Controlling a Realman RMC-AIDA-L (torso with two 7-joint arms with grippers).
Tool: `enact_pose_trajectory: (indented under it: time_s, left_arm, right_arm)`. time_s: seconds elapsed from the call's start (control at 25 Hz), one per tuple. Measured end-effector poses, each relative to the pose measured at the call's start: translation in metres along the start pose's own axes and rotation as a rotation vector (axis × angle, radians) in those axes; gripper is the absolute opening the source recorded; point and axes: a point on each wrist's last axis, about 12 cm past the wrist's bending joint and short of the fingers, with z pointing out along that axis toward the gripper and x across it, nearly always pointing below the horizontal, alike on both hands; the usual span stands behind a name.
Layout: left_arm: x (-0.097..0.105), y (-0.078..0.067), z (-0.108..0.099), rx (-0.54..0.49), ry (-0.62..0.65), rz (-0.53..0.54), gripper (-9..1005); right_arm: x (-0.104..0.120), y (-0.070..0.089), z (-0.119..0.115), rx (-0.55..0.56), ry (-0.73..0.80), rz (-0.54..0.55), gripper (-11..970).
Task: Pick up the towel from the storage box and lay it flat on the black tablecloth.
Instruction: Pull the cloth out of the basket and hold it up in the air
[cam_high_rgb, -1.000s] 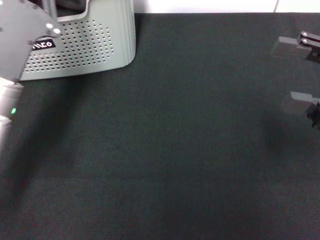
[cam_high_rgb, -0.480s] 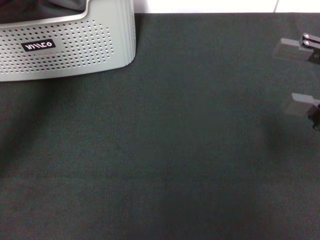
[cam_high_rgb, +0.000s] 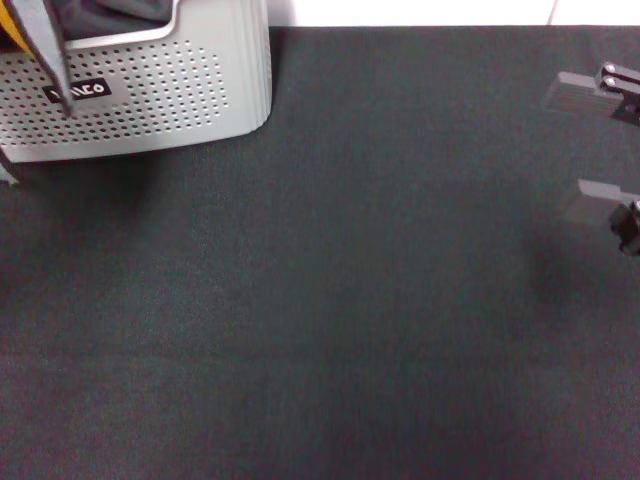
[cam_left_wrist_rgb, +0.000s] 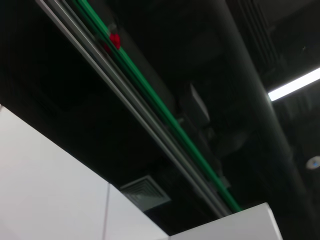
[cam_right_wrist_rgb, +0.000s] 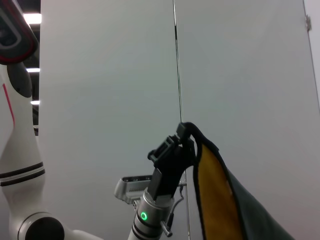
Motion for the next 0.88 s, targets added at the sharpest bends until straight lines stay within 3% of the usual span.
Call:
enact_pose_trajectory:
  time_s: [0.24,0.88]
  left_arm:
    - [-0.009,0.003,0.011,0.061,0.000,-0.090,26]
    - [-0.016,-0.001,0.035,0.185,-0.042,-0.159,24]
  right_arm:
    - [0.001,-0.001,0.002,0.000,-0.004,-0.007,759]
    - [0.006,-0.005,0.012,-0.032,-0.026,0.016,757]
